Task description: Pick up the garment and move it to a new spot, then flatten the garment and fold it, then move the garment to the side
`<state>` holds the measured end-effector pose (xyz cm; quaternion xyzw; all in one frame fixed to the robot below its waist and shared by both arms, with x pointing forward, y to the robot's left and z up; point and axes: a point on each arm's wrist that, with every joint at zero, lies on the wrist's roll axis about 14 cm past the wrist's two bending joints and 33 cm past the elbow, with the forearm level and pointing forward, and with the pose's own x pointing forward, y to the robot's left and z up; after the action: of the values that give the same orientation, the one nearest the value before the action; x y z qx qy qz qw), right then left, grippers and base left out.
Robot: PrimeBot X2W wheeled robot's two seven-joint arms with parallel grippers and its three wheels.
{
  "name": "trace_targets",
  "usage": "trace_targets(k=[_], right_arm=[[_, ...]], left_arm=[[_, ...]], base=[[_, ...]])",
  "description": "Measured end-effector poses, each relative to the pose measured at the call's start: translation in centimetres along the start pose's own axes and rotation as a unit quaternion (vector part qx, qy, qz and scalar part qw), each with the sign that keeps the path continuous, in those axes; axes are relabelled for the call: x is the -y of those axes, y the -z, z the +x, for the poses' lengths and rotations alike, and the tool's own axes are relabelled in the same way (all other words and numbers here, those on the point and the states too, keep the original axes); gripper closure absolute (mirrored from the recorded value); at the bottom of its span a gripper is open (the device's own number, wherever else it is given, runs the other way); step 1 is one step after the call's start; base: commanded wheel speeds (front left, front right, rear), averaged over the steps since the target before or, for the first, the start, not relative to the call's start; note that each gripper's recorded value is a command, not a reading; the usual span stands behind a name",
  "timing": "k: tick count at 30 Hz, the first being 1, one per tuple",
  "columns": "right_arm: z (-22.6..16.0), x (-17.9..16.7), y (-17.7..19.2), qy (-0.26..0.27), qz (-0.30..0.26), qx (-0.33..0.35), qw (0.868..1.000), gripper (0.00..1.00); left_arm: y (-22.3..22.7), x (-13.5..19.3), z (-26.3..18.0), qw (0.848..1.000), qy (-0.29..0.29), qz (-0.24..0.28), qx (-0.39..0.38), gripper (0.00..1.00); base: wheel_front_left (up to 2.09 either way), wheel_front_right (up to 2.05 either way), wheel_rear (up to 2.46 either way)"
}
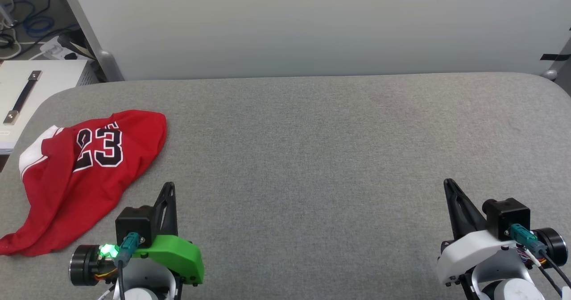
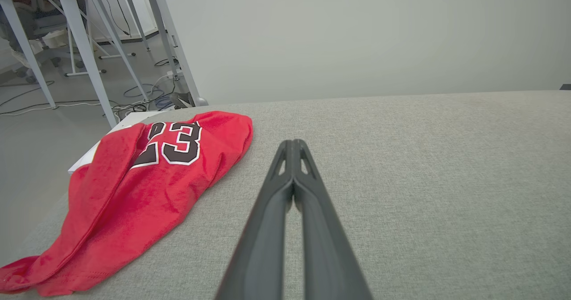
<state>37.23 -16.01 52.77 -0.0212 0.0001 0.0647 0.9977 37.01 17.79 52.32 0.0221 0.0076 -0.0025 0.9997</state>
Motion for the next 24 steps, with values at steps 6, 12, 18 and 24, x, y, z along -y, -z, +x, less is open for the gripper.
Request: trace_targets(k=[6,12,18,24], right_arm=[[0.00,0.00,0.00,0.000,0.000,0.000,1.000,1.00],[0.00,0.00,0.01,0.000,0.000,0.000,1.000,1.00],[0.00,0.00,0.00,0.000,0.000,0.000,1.000,1.00],[0.00,0.00,0.00,0.000,0.000,0.000,1.000,1.00]], left_arm=[[0.00,0.00,0.00,1.000,0.000,0.000,0.000,1.00],[0.00,0.00,0.00,1.000,0.000,0.000,0.000,1.00],[0.00,0.00,0.00,1.000,0.000,0.000,0.000,1.00],[0.00,0.00,0.00,1.000,0.000,0.000,0.000,1.00]], base=[[0.00,0.00,0.00],[0.00,0.00,0.00],[0.00,0.00,0.00],[0.00,0.00,0.00]])
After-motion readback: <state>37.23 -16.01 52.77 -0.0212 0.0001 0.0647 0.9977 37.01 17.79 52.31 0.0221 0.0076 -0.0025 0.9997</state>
